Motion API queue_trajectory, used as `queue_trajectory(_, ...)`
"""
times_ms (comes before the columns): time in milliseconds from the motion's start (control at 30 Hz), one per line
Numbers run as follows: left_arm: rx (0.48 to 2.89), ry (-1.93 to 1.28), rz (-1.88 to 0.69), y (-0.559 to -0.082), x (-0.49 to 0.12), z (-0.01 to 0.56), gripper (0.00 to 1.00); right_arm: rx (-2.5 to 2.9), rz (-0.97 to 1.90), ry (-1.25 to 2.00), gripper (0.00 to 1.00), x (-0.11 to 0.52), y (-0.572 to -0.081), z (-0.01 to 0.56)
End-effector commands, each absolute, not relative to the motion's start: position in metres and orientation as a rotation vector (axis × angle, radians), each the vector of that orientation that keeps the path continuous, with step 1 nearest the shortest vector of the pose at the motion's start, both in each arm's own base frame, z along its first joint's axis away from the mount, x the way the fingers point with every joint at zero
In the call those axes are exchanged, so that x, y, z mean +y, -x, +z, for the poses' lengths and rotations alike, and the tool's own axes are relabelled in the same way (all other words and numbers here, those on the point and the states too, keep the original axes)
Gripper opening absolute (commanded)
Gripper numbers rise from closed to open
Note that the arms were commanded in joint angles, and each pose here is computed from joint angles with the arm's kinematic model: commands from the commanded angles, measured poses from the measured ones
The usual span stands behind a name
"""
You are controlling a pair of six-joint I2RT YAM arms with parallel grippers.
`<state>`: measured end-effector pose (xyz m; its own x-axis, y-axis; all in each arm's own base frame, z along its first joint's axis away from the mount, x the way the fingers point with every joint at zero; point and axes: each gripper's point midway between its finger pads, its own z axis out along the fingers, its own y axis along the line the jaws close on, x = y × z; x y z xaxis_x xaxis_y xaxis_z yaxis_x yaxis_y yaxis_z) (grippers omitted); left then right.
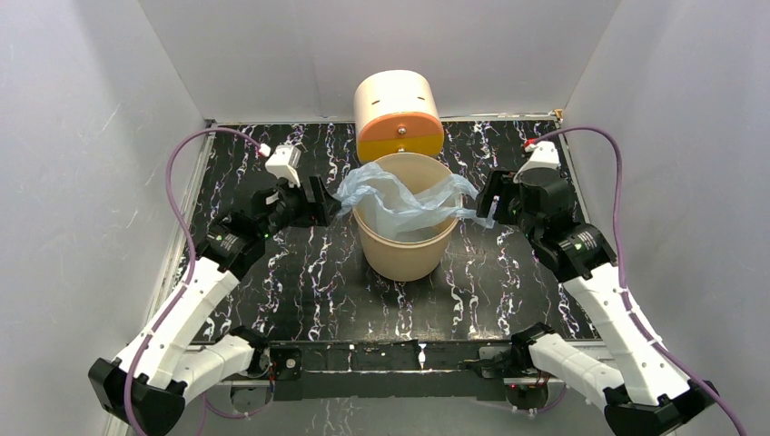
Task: Put the trash bags into the trash bin
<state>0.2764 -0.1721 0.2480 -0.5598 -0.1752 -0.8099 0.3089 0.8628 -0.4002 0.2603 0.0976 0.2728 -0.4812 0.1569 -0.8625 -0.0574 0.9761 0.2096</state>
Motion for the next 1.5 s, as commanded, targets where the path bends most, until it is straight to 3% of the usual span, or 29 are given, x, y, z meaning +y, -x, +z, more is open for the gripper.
queue_trajectory(0, 2.013, -0.143, -0.536, -0.269, -0.152, 0.281, 0.78, 1.963, 0.208, -0.067, 0.81, 0.091, -0.273, 0.311)
queue_trajectory(133, 1.997, -0.203, -0.480, -0.259, -0.142, 0.294, 0.85, 2.007, 0.158, -0.064, 0.85, 0.089, -0.279, 0.305)
queue_trajectory(500, 1.971, -0.301, -0.485, -0.257, -0.147, 0.318, 0.82, 2.148, 0.344, 0.110, 0.82, 0.130, -0.285, 0.282)
queue_trajectory(567, 1.969, -0.357, -0.510, -0.256, -0.154, 0.317, 0.74, 2.139, 0.334, 0.108, 0.79, 0.127, -0.288, 0.284)
queue_trajectory(633, 1.978, -0.363, -0.508, -0.258, -0.155, 0.314, 0.54, 2.127, 0.315, 0.097, 0.77, 0.123, -0.291, 0.288)
queue_trajectory(767, 2.012, -0.338, -0.481, -0.265, -0.153, 0.294, 0.25, 2.111, 0.302, 0.098, 0.69, 0.120, -0.296, 0.294)
queue_trajectory(867, 2.061, -0.298, -0.462, -0.276, -0.155, 0.269, 0.02, 2.123, 0.331, 0.118, 0.52, 0.125, -0.299, 0.290)
queue_trajectory(900, 2.096, -0.255, -0.429, -0.283, -0.151, 0.257, 0.00, 2.128, 0.340, 0.121, 0.47, 0.127, -0.300, 0.287)
queue_trajectory(1100, 2.160, -0.192, -0.590, -0.291, -0.178, 0.205, 0.00, 2.181, 0.348, 0.126, 0.22, 0.129, -0.300, 0.269)
queue_trajectory(1200, 2.132, -0.164, -0.624, -0.288, -0.178, 0.200, 0.00, 2.192, 0.333, 0.124, 0.21, 0.126, -0.296, 0.266)
queue_trajectory(1333, 2.106, -0.143, -0.570, -0.285, -0.165, 0.215, 0.01, 2.171, 0.335, 0.117, 0.28, 0.123, -0.292, 0.272)
queue_trajectory(1367, 2.092, -0.137, -0.546, -0.285, -0.161, 0.222, 0.11, 2.166, 0.342, 0.117, 0.30, 0.123, -0.292, 0.275)
queue_trajectory(1400, 2.077, -0.130, -0.521, -0.286, -0.156, 0.231, 0.29, 2.157, 0.349, 0.119, 0.32, 0.124, -0.291, 0.278)
queue_trajectory(1467, 2.054, -0.129, -0.479, -0.287, -0.147, 0.250, 0.50, 2.149, 0.353, 0.115, 0.34, 0.124, -0.290, 0.283)
